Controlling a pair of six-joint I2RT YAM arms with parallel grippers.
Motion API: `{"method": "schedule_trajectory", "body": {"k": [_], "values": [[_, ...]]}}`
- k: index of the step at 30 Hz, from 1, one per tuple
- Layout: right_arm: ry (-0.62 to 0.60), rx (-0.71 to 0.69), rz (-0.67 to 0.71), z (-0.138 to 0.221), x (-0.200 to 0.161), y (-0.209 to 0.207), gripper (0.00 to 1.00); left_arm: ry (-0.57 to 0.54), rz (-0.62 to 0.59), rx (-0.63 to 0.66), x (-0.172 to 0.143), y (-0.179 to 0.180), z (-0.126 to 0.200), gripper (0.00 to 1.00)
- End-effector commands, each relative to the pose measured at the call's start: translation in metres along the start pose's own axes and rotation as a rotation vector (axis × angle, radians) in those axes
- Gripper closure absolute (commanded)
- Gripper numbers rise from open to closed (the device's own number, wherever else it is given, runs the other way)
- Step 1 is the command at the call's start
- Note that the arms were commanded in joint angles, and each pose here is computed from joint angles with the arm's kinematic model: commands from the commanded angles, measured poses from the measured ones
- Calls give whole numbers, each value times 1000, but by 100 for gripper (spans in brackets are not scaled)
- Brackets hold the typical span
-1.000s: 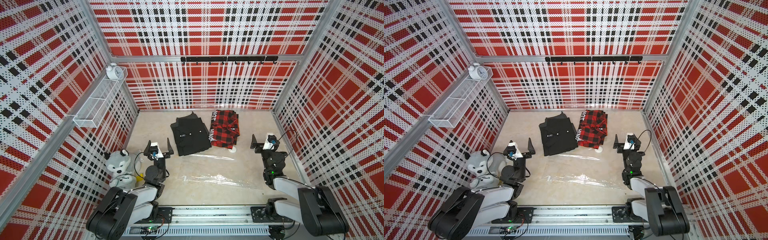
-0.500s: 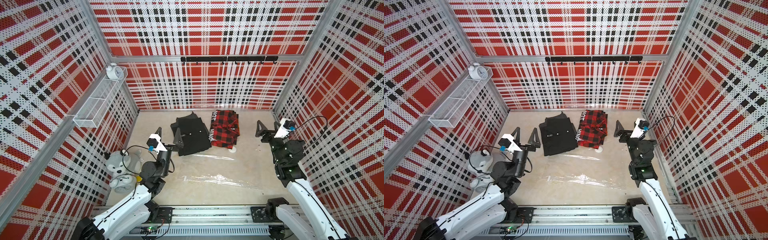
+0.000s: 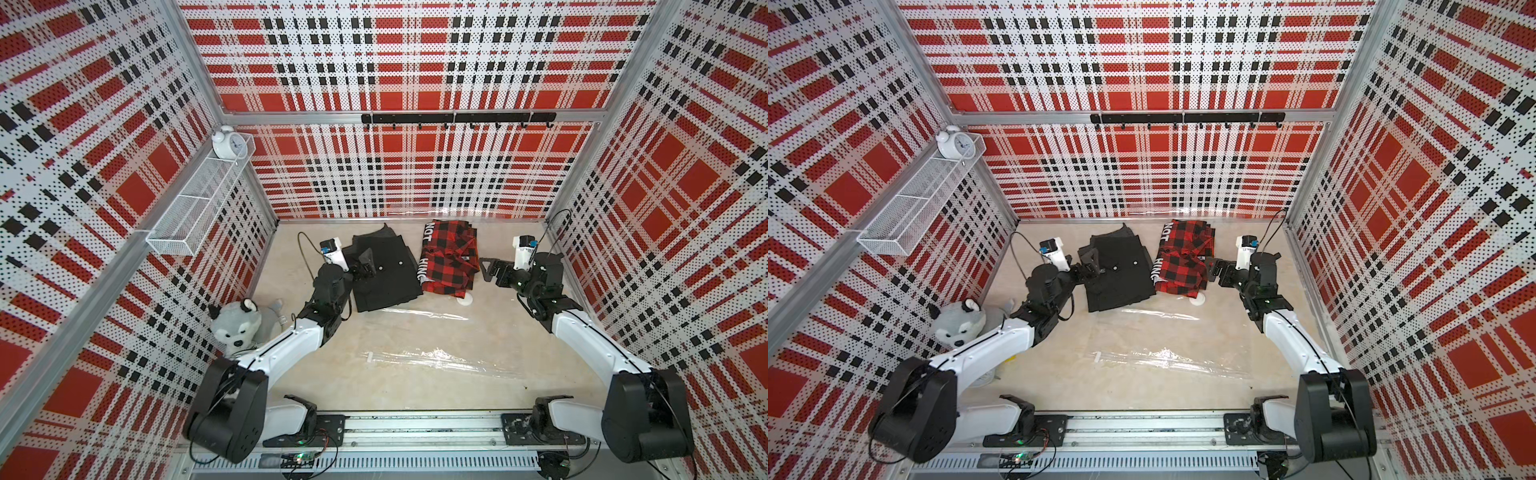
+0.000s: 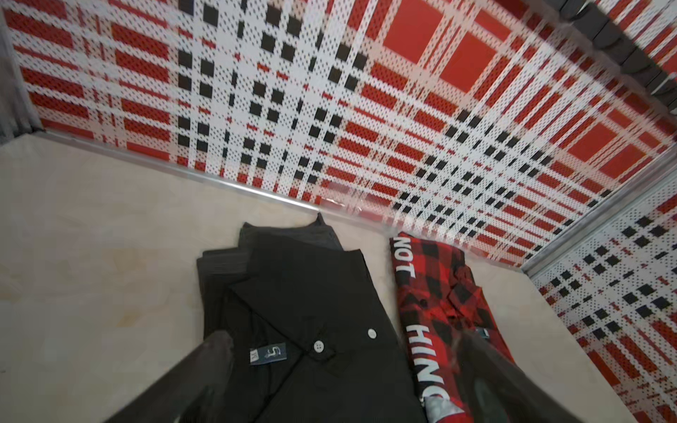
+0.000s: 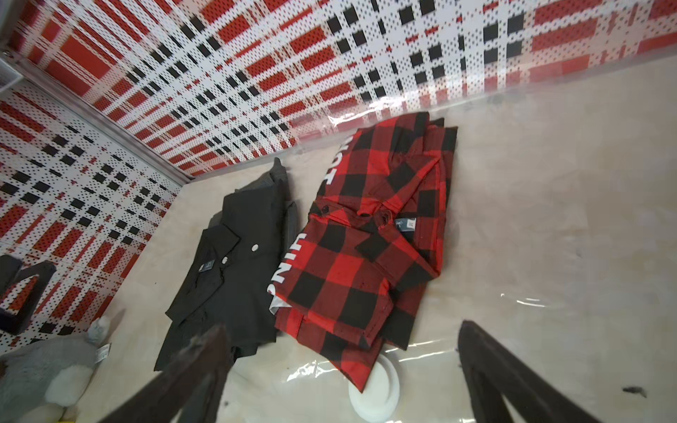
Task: Place the folded shirt into the vacuum bag
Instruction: Move the vacuum bag to the center of the board.
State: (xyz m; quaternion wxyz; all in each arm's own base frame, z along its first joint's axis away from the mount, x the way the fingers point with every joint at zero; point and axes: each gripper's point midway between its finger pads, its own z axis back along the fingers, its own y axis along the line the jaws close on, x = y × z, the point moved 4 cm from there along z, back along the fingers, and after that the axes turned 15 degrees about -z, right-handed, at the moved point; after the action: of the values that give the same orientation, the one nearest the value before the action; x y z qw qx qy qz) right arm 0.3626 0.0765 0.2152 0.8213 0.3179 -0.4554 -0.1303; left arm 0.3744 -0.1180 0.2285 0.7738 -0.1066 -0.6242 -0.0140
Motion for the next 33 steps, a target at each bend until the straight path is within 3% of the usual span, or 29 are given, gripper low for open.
{"method": "schedule_trajectory", "body": {"k": [1,8,14,19,24,33], "values": [[77,-48,-12,-17,-3,0,0,177,-57,28,-28,-12,-21,2],[232,-119,-40,-66,-16,-7,0,332,-183,-29,-44,-83,-82,2],[326,-94,-44,-107,-25,9,2,433,-121,-129,-76,-121,-144,2],[380,-66,-21,-132,-35,25,2,476,1,-173,-98,-114,-180,2],[452,-72,1,-161,-55,30,0,497,36,-142,-117,-95,-198,1],[558,-190,-11,-196,-97,-12,0,531,49,-23,-140,-35,-180,1]]}}
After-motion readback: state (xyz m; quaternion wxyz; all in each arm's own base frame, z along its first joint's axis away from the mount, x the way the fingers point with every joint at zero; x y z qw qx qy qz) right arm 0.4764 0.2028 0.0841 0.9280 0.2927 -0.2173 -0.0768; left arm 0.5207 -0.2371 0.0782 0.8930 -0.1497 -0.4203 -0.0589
